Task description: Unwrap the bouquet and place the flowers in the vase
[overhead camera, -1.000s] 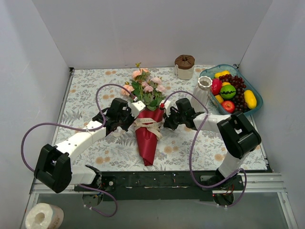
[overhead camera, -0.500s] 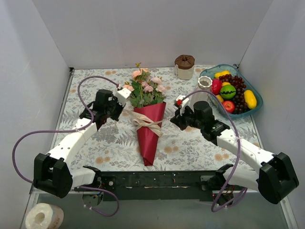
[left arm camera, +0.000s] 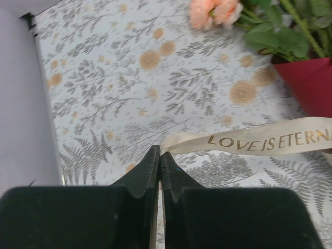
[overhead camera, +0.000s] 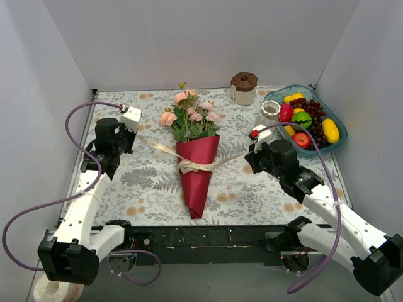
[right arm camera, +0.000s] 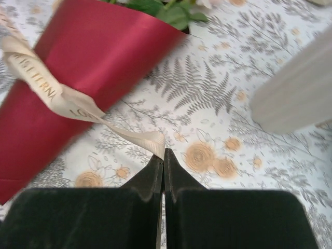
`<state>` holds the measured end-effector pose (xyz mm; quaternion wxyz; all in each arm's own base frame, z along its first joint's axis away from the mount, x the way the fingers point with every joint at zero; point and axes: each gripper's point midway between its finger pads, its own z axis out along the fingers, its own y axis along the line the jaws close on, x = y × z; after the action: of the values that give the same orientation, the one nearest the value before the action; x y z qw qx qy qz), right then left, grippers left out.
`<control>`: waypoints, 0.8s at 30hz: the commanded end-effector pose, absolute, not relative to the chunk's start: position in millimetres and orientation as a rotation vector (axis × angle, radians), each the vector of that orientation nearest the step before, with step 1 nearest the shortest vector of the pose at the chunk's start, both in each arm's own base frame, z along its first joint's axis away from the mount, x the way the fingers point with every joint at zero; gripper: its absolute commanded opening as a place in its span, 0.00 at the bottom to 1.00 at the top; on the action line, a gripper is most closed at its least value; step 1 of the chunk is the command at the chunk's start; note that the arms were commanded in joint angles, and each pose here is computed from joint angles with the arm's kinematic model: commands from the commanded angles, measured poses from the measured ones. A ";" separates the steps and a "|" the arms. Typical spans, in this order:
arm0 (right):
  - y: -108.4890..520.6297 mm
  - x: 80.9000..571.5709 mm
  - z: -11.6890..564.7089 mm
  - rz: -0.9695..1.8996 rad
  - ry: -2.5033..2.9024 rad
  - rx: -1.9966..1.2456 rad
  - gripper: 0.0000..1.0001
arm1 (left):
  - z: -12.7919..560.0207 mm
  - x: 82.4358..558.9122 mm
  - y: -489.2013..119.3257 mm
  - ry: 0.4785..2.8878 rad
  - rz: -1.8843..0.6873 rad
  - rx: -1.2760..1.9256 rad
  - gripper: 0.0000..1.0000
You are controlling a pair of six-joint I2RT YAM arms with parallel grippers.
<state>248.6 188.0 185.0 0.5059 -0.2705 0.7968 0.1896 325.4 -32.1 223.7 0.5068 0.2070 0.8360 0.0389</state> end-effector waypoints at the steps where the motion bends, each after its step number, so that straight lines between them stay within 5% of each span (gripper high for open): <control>1: 131.2 264.0 189.1 0.147 2.021 -0.382 0.01 | 215.5 322.0 33.6 2.089 0.415 0.295 0.00; 11: 25.6 255.0 222.3 -0.342 1.935 0.106 0.01 | 227.4 302.0 133.5 2.078 0.595 -0.053 0.00; 13: 15.2 251.2 226.9 -0.391 1.916 0.134 0.23 | 230.3 298.4 126.1 2.076 0.554 -0.035 0.21; 14: 12.5 250.1 227.8 -0.409 1.914 0.134 0.60 | 232.0 297.7 119.9 2.073 0.521 -0.017 0.83; 15: 11.1 249.8 226.6 -0.425 1.922 0.128 0.77 | 238.6 301.6 105.3 2.056 0.436 0.042 0.98; 17: 7.9 246.8 226.3 -0.453 1.943 0.130 0.93 | 235.7 295.8 79.1 2.100 0.286 0.141 0.98; 24: 19.1 251.6 261.1 -0.333 1.892 0.146 0.97 | 255.9 284.1 -22.1 2.043 -0.338 0.509 0.98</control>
<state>248.2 18.7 213.1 0.5182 0.0261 0.8362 -0.1774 300.4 53.5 239.5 0.4821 0.1001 0.8690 0.0498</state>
